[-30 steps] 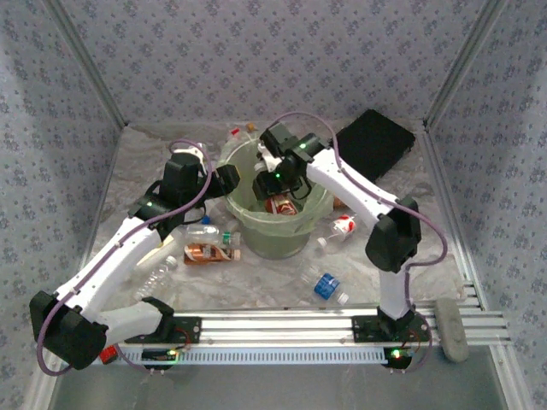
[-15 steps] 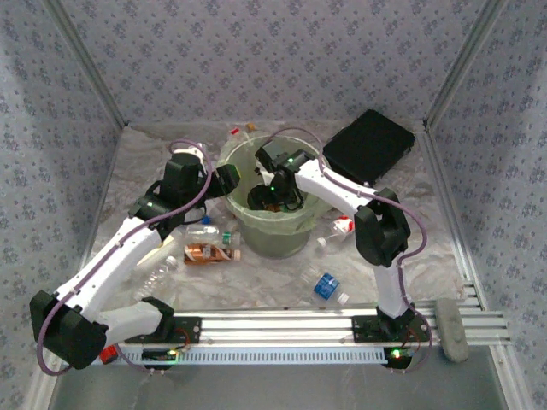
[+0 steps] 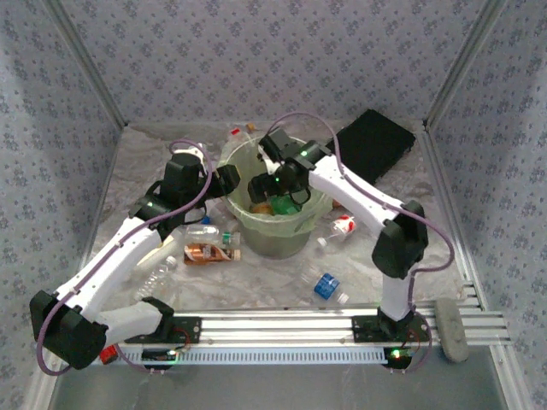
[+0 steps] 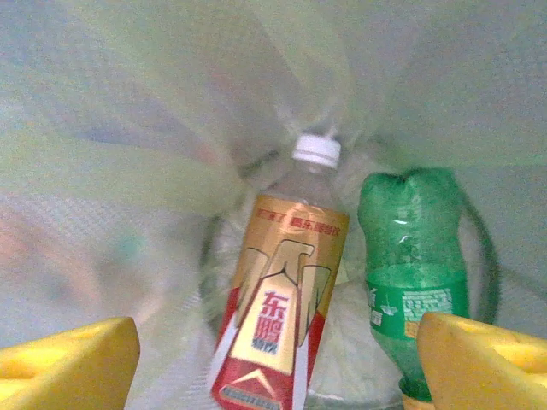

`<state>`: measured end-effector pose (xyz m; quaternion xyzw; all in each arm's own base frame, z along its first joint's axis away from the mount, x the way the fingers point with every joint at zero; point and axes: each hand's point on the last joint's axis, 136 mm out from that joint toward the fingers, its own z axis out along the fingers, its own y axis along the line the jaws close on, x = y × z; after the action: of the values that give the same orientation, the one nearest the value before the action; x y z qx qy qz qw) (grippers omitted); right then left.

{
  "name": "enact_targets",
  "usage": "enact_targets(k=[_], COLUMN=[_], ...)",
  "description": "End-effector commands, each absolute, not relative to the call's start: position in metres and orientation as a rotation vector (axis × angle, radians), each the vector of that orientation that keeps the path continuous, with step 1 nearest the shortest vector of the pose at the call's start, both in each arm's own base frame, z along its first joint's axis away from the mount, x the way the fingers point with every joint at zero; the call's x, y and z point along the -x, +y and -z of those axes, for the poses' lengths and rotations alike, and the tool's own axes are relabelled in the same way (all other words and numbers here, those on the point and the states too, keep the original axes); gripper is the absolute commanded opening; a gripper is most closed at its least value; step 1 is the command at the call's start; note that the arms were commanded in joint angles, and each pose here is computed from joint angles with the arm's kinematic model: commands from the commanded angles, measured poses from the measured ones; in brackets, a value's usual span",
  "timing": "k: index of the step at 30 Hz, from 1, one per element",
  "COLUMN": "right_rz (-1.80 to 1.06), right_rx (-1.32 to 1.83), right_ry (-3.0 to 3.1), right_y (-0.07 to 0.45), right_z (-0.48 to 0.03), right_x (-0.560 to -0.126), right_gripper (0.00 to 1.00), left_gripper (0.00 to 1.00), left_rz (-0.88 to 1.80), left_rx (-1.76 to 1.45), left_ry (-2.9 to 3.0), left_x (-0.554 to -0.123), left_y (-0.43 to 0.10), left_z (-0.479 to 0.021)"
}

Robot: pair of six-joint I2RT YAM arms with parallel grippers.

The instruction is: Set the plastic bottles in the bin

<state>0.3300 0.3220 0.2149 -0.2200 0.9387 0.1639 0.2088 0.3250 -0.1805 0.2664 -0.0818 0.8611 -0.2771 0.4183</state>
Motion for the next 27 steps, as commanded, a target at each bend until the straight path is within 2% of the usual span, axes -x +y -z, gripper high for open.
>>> enact_targets(k=[1, 7, 12, 19, 22, 27], right_rz=[-0.452, -0.457, -0.41, -0.401, -0.385, -0.386], right_rx=[0.611, 0.483, 0.187, -0.339, -0.459, -0.594], right_ry=[2.498, 2.393, 2.4, 2.49, 2.512, 2.596], right_y=[0.305, 0.263, 0.188, 0.067, 0.043, 0.043], right_z=[-0.275, -0.332, -0.333, -0.262, -0.227, -0.168], right_x=[-0.319, -0.309, -0.32, -0.319, -0.324, -0.328], right_gripper=[0.86, 0.88, 0.9, 0.99, 1.0, 1.0], left_gripper=[0.72, 0.72, 0.73, 0.73, 0.73, 0.73], left_rz=[0.659, 0.659, 0.655, 0.665, 0.654, 0.649], left_rx=[0.214, 0.211, 0.201, 0.194, 0.186, 0.198], left_ry=[2.176, 2.175, 2.179, 2.178, 2.186, 2.184], left_x=[-0.325, -0.324, -0.325, -0.326, -0.326, -0.327], left_y=[-0.176, -0.177, -0.177, -0.179, -0.179, -0.178], left_z=[-0.259, -0.259, -0.258, -0.261, -0.26, -0.26])
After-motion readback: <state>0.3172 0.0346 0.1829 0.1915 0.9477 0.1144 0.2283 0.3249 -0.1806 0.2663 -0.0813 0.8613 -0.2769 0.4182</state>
